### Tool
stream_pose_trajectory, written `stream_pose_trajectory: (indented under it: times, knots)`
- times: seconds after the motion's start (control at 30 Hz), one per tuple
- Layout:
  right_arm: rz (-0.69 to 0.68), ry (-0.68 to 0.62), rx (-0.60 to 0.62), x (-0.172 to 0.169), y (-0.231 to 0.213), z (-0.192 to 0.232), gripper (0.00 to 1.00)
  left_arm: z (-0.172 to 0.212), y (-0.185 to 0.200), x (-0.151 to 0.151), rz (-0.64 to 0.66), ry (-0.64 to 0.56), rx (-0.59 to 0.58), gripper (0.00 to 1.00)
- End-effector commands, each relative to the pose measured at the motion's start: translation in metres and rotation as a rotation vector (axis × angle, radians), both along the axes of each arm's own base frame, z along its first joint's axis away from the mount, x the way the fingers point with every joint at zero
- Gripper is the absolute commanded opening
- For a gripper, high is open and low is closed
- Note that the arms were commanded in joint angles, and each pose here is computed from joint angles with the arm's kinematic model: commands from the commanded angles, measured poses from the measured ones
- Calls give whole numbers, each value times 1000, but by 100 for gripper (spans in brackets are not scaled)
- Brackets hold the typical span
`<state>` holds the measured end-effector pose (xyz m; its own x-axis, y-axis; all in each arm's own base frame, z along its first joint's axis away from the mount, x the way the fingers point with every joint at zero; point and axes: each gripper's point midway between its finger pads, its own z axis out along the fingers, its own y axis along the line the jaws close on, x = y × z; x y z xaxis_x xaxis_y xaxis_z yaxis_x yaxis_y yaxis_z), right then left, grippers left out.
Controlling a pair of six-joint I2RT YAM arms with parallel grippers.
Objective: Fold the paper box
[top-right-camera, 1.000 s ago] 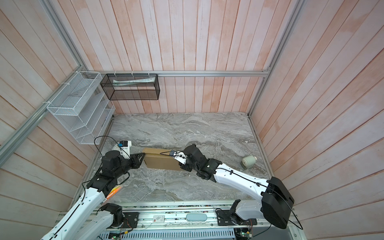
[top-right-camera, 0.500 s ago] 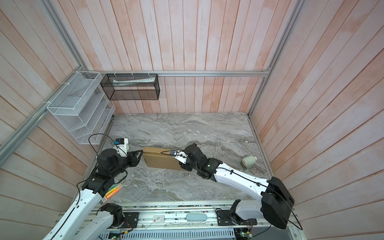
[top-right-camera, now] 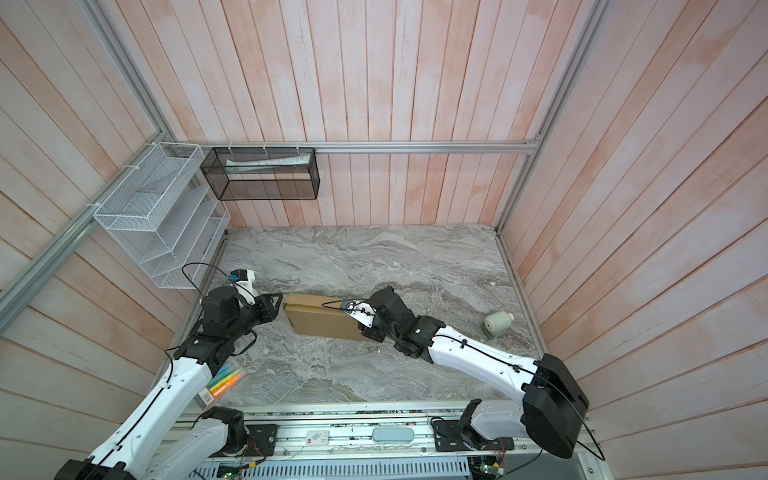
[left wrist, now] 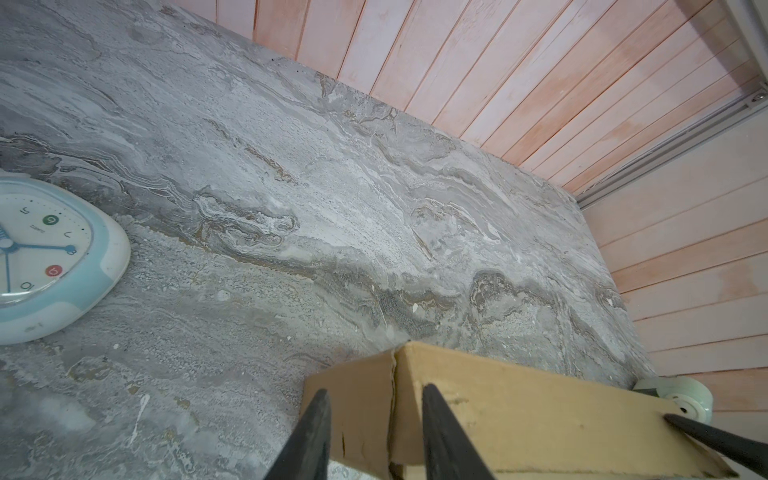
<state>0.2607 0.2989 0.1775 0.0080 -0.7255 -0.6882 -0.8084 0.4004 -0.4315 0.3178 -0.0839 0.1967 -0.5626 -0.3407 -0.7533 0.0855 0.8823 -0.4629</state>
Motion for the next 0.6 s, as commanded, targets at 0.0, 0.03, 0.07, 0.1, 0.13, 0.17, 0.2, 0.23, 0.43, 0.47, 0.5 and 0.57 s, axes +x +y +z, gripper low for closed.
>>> stream_pose_trajectory:
  times: [0.0, 0.03, 0.07, 0.1, 0.13, 0.17, 0.2, 0.23, 0.43, 0.47, 0.5, 0.57]
  knots:
    - [7, 16, 10, -1, 0, 2, 44, 16, -5, 7, -22, -52, -37, 38]
    - [7, 16, 12, -1, 1, 2, 44, 14, -6, 7, -24, -49, -41, 38]
    - [7, 17, 12, -2, 0, 2, 44, 15, -7, 7, -30, -50, -46, 38]
    - [9, 19, 13, -2, 1, 2, 44, 15, -8, 7, -35, -52, -54, 38]
    - [8, 17, 13, -2, 1, 2, 44, 16, -9, 6, -41, -56, -61, 38]
    - [8, 20, 15, -2, 1, 2, 44, 17, -11, 6, -47, -59, -67, 38]
    - [8, 20, 15, -2, 1, 2, 43, 16, -12, 6, -53, -58, -70, 38]
    - [9, 21, 15, -2, 1, 1, 43, 16, -13, 6, -58, -58, -73, 38]
    - [7, 20, 18, -2, 0, 1, 43, 9, -17, 3, -81, -41, -88, 37]
    - [7, 20, 19, -2, 0, 2, 43, 7, -17, 2, -82, -36, -88, 36]
    - [7, 20, 18, -3, 0, 2, 43, 5, -17, 2, -83, -31, -86, 36]
    - [6, 19, 21, -3, 0, 2, 43, 1, -17, 0, -84, -23, -84, 36]
